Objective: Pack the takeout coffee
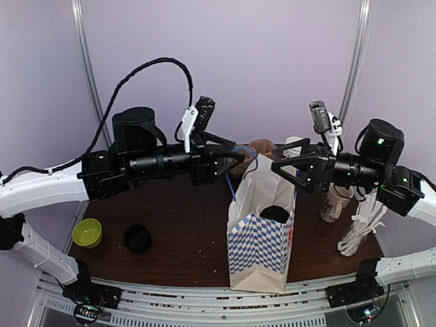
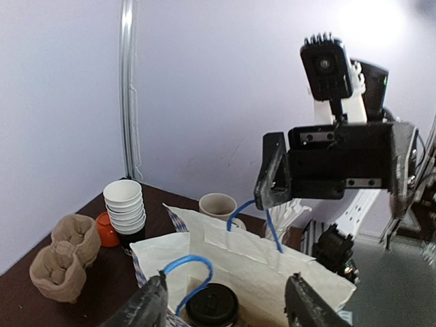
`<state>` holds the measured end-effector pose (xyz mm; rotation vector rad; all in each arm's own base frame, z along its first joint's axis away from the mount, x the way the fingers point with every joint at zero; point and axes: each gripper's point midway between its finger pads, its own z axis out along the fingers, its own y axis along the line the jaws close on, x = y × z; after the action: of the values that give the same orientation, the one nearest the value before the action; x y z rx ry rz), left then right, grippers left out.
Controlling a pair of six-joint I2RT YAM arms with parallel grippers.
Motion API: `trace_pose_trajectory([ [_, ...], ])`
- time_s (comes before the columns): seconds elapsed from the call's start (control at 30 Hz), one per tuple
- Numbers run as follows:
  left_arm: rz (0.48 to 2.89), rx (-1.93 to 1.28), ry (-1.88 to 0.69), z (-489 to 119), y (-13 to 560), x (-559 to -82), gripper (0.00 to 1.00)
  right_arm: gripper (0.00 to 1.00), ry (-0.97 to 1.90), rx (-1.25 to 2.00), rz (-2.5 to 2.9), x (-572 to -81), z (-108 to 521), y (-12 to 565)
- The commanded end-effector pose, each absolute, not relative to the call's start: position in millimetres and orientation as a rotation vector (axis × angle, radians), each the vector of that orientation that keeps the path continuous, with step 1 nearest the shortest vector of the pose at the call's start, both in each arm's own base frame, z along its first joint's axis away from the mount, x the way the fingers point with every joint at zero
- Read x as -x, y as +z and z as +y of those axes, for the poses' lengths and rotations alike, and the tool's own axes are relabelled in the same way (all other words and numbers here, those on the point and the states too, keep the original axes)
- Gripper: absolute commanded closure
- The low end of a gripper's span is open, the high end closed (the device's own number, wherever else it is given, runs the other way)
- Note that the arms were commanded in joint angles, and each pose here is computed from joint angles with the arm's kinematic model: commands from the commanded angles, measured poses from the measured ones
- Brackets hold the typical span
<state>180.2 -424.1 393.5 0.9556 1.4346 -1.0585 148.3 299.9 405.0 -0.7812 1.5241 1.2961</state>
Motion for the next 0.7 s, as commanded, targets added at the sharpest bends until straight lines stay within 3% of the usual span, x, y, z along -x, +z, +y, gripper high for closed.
trace_pose_trajectory([
  [0.0, 1.413, -0.802, -1.006, -388, 421, -185, 0.31, 0.06, 1.311, 0.583, 1.392, -168, 297, 462],
  [0.2, 1.460, -0.771, -0.992, -379, 409, -187, 0.18, 0.07, 1.239, 0.510, 1.390, -184, 309, 477],
  [0.67, 1.584, -0.727, -0.984, -389, 378, -200, 0.12, 0.07, 1.113, 0.433, 1.356, -197, 315, 500],
])
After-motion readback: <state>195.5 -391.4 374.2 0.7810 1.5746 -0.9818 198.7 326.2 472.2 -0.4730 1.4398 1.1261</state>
